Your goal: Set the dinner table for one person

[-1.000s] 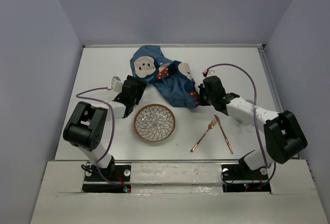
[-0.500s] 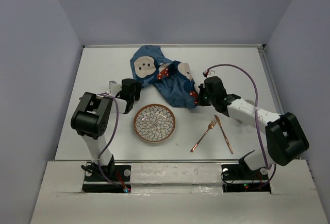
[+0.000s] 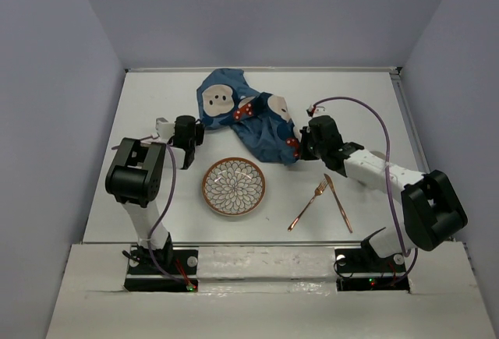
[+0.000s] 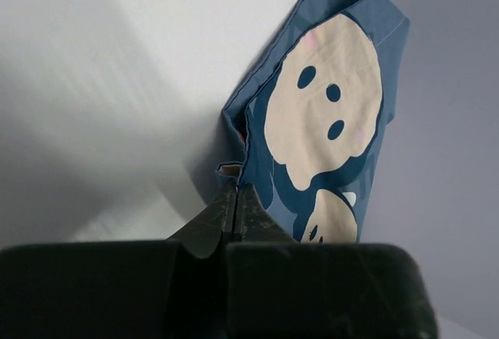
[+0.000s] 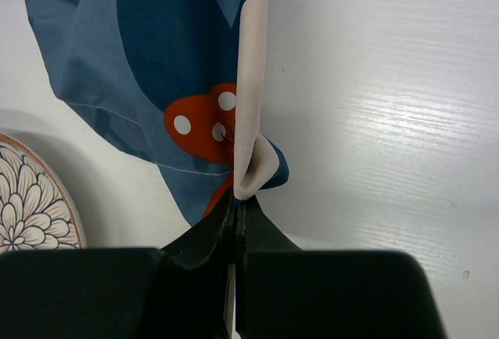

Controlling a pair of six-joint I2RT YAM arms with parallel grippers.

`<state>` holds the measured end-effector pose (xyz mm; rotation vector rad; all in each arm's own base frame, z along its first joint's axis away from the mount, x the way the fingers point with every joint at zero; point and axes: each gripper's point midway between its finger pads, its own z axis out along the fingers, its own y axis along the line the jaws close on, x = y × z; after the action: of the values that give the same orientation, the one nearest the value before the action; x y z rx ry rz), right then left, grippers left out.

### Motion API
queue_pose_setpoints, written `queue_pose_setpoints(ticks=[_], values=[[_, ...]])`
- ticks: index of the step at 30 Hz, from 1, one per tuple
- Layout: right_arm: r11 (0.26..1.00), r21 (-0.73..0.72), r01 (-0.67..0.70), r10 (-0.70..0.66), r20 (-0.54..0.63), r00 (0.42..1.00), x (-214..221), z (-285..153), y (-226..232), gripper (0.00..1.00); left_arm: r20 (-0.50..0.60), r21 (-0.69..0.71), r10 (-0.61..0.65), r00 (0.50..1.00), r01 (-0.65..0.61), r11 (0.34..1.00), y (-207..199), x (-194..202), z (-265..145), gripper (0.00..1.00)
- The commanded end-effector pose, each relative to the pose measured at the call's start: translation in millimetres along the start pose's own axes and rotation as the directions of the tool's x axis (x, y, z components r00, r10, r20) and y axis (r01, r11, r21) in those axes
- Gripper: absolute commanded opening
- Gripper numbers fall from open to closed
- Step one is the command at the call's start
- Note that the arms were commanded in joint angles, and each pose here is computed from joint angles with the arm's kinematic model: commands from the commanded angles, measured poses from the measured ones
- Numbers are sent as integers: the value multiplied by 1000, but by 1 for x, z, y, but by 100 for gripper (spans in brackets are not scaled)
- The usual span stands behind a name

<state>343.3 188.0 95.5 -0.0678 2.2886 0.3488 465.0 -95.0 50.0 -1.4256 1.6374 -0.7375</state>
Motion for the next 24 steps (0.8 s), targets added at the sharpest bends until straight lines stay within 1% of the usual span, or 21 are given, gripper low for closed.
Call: queue_pose_setpoints(ticks=[1, 4, 5, 6, 7, 8, 9, 10, 11, 12, 13, 14, 15, 16, 17, 19, 20, 21, 22, 23, 24], values=[[1000, -9, -5, 6, 88, 996, -27, -5, 2, 0, 32, 167, 89, 995, -94, 981, -52, -14, -11, 0], [999, 27, -22, 19, 112, 993, -44, -1, -13, 0, 40, 275, 127, 991, -133, 952, -88, -18, -29, 0], [999, 41, -36, 29, 144, 989, -65, -2, -23, 0, 44, 316, 128, 991, -135, 939, -105, -22, -37, 0], [998, 53, -42, 33, 159, 987, -77, -2, -29, 0, 48, 341, 149, 988, -157, 927, -116, -23, -41, 0], [997, 65, -48, 37, 165, 986, -88, 1, -36, 0, 25, 393, 161, 987, -158, 906, -138, -20, -48, 0], [995, 80, -57, 38, 219, 975, -127, -9, -46, 0, 20, 424, 168, 986, -161, 891, -154, -23, -56, 0], [994, 97, -43, 25, 178, 984, -116, -5, -50, 0, 15, 461, 180, 984, -166, 872, -169, -22, -63, 0], [993, 104, -57, 27, 271, 962, -171, -20, -53, 0, 16, 501, 211, 977, -190, 844, -191, -26, -72, 0], [990, 137, -32, -8, 276, 961, -189, -31, -58, 0, 35, 530, 215, 976, -201, 824, -208, -33, -84, 0], [989, 150, -16, -32, 317, 948, -216, -46, -54, 0, 36, 550, 230, 973, -211, 808, -217, -37, -92, 0], [991, 132, -13, -46, 435, 899, -272, -82, -40, 0, 51, 564, 237, 970, -224, 795, -226, -46, -99, 0], [992, 126, 0, -60, 475, 878, -290, -101, -35, 0, 59, 573, 234, 970, -225, 788, -229, -52, -106, 0], [994, 106, 24, -74, 504, 861, -303, -117, -27, 0, 79, 598, 222, 972, -224, 769, -240, -61, -122, 0], [996, 81, 36, -74, 526, 847, -310, -130, -20, 0, 89, 591, 220, 971, -229, 774, -234, -70, -124, 0], [998, 37, 58, -69, 540, 839, -307, -147, -11, 0, 106, 604, 217, 970, -236, 761, -237, -77, -136, 0], [999, -9, 43, -33, 511, 859, -281, -145, -9, 0, 110, 586, 220, 969, -242, 773, -220, -84, -138, 0], [1000, -15, 24, -16, 399, 917, -228, -109, -20, 0, 127, 585, 207, 970, -242, 774, -216, -94, -145, 0], [998, -53, -19, 39, 402, 915, -213, -108, -19, 0, 129, 579, 207, 970, -243, 778, -209, -96, -146, 0], [997, -51, -54, 66, 279, 958, -154, -75, -30, 9, 111, 555, 218, 970, -243, 796, -188, -94, -141, 0], [995, -51, -85, 95, 241, 966, -133, -65, -34, 19, 123, 547, 209, 970, -241, 802, -180, -103, -144, 0], [989, -52, -137, 146, 216, 966, -117, -57, -36, 30, 118, 539, 208, 971, -238, 808, -171, -103, -143, 0]])
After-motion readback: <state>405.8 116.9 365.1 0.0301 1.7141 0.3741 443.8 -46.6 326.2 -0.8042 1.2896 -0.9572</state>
